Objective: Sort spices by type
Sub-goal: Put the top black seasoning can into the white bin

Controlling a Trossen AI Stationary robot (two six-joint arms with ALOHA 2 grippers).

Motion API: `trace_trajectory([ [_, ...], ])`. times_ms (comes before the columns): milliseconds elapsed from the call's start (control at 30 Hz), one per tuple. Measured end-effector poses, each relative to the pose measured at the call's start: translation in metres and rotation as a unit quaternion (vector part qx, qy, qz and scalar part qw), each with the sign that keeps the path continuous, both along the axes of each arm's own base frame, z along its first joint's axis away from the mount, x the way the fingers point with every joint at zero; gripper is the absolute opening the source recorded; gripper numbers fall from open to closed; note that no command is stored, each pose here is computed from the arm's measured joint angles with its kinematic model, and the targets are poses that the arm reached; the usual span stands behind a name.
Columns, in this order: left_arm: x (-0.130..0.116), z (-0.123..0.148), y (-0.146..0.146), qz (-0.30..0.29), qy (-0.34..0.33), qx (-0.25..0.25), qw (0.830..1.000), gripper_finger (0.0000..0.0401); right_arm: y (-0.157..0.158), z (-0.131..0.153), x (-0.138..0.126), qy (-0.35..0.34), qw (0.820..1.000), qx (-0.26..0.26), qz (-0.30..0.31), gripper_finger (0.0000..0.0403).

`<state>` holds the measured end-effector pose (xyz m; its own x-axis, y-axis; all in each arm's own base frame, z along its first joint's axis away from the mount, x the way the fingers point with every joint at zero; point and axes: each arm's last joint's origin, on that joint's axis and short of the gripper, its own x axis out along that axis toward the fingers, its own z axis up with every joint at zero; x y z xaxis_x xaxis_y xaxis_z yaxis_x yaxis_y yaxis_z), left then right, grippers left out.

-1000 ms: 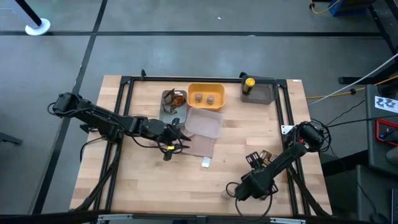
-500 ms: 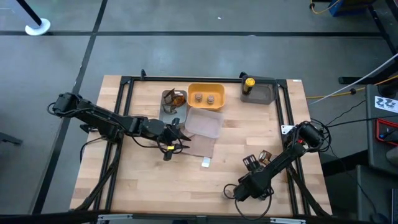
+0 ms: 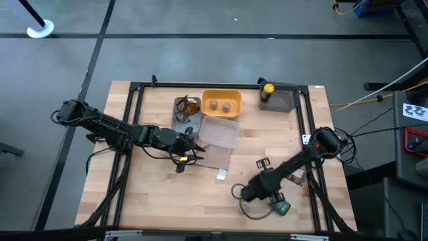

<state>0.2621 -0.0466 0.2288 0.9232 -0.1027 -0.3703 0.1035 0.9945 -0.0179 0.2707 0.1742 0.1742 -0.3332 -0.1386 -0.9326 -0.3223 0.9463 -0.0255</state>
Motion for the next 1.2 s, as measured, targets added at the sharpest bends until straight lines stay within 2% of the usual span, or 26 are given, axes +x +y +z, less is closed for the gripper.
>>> trace_trajectory([
  [267,0.0,-0.001,0.0,0.0,0.004,0.0,1.0,0.013,-0.028,0.037,0.042,-0.068,0.997,0.016,0.04,0.0122],
  [533,0.0,-0.001,0.0,-0.001,0.004,0.003,1.0,0.013,-0.071,0.092,0.075,-0.15,0.986,-0.041,0.057,0.0124],
  [700,0.0,-0.001,0.0,-0.004,0.003,0.01,1.0,0.013,-0.106,0.114,0.09,-0.189,0.978,-0.068,0.048,0.0125],
  [1100,0.0,-0.001,0.0,-0.004,0.003,0.01,1.0,0.013,-0.18,0.108,0.124,-0.263,0.961,-0.073,0.04,0.0127],
  [1200,0.0,-0.001,0.0,-0.004,0.005,0.01,1.0,0.013,-0.19,0.1,0.129,-0.257,0.964,-0.06,0.039,0.0127],
])
